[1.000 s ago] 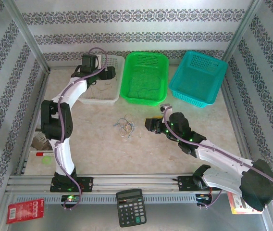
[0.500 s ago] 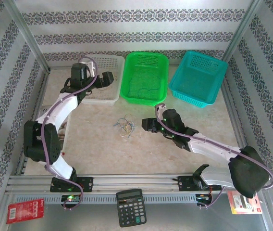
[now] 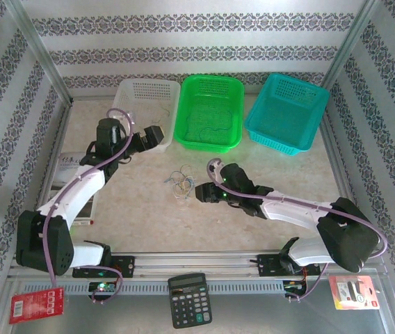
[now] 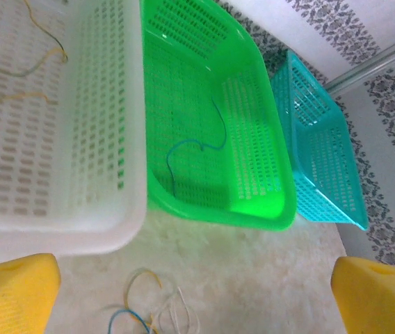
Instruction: Untangle the cables
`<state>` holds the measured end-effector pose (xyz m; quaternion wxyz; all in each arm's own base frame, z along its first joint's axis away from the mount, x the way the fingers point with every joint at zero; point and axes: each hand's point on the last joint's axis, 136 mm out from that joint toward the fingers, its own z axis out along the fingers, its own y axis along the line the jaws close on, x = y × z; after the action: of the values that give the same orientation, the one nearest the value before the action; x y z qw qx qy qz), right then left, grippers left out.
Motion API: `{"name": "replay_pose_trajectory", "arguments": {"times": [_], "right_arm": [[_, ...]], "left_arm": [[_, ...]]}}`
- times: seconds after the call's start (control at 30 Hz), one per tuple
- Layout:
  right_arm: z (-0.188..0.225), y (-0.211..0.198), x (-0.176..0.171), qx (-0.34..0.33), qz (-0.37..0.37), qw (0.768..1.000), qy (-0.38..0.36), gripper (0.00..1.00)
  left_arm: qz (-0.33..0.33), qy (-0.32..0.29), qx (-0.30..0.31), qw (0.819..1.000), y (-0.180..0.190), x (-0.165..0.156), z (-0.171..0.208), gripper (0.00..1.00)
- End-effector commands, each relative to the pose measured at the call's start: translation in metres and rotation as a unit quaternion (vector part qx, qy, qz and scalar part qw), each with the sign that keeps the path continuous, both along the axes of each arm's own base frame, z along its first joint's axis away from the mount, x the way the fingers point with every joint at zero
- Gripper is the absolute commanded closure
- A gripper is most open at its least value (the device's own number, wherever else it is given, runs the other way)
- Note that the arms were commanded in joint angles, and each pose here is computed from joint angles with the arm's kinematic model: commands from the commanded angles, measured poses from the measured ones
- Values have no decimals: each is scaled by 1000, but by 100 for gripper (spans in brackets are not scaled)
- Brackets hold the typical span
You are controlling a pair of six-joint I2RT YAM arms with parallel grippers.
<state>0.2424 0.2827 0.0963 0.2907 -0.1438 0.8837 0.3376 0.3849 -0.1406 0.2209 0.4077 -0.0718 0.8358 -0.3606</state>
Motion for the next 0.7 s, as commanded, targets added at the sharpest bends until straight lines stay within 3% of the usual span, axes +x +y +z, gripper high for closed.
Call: {"name": "replay_pose_trajectory", "arguments": {"times": [0.0,0.17,0.47,0.57,0.67], "right_arm": [[-3,2,2,-18,-1,1000,-9,43],[-10,-8,12,-43,-31,998,-17,42],[-24,-9,18,-55,-35,998,-7,42],[-29,-8,20,-52,-38,998,-1,42],[-32,-6,20,-52,-39,998,2,42]], "left_arm": [[-12,-9,-24,1000,-12,-13,4,0],[-26,6,-9,1000,-22,-32,-13,0],[-41,45,87,994,-26,-63,-62,0],[-47,57,133,988,-25,-69,-80,10],[-59,67,156,984,-28,-69,-94,28]]}}
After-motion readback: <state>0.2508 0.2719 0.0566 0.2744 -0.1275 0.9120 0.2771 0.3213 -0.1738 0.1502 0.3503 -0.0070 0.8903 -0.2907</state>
